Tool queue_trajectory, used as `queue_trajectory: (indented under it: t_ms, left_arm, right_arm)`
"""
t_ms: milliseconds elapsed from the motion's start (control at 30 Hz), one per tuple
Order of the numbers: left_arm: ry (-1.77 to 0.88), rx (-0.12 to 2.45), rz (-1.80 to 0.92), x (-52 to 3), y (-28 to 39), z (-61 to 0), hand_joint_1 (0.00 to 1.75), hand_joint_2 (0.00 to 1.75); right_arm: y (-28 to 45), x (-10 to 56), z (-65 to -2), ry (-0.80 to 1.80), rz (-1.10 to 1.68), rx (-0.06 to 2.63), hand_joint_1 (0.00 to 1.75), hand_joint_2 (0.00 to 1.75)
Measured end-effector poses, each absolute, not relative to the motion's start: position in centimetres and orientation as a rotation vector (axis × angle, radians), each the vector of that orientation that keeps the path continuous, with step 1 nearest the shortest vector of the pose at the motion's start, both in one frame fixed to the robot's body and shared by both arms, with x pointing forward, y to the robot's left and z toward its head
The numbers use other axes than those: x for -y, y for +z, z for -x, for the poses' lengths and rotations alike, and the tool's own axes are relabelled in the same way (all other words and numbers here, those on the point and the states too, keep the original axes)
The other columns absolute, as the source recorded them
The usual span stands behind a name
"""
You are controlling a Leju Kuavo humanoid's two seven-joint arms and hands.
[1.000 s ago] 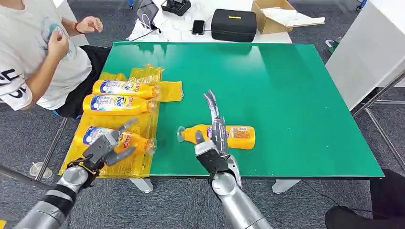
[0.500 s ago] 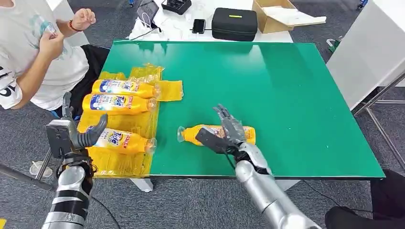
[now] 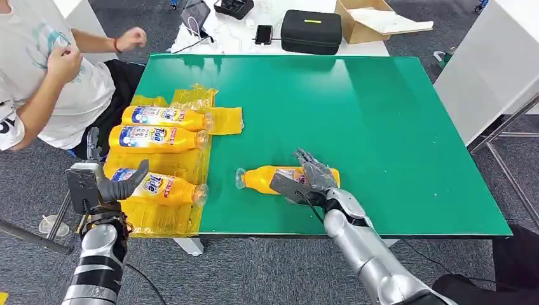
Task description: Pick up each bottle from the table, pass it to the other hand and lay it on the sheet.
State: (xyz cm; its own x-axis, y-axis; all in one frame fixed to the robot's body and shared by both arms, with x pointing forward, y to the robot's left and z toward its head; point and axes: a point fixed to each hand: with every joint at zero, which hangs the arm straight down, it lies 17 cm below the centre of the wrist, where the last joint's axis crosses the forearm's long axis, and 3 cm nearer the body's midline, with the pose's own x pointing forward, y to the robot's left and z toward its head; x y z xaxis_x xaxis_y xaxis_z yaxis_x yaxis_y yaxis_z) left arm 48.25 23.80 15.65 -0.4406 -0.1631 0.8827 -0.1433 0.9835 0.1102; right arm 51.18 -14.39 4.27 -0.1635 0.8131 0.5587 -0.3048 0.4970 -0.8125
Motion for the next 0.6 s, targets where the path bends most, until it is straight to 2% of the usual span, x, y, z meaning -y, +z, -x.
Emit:
queue_trajectory:
  t_ms: [433, 467, 500, 533, 567, 600]
  left_arm:
    - [-0.021, 1.993, -0.171, -23.1, 14.6, -49.5, 0.00, 1.75]
    - [-0.022, 1.990, -0.164, -23.1, 14.5, -49.5, 0.00, 1.75]
    - [-0.019, 1.984, -0.160, -23.0, 14.3, -49.7, 0.00, 1.75]
    - [-0.019, 1.977, -0.156, -23.0, 14.2, -49.7, 0.00, 1.75]
    - [-0.019, 1.973, -0.152, -22.9, 14.0, -49.8, 0.00, 1.75]
    - [-0.019, 1.969, -0.149, -22.8, 13.9, -49.9, 0.00, 1.75]
  right_arm:
    - [2.2, 14.8, -52.5, 1.271, 0.428, 1.222, 0.03, 1.75]
    - [2.2, 14.9, -52.6, 1.290, 0.428, 1.207, 0.75, 1.75]
    - [2.1, 15.0, -52.8, 1.317, 0.428, 1.182, 1.26, 1.75]
    - [1.9, 15.1, -52.7, 1.342, 0.423, 1.155, 1.26, 1.75]
    - [1.7, 15.2, -52.7, 1.363, 0.418, 1.134, 1.61, 1.75]
    - [1.6, 15.3, -52.8, 1.379, 0.416, 1.119, 1.71, 1.75]
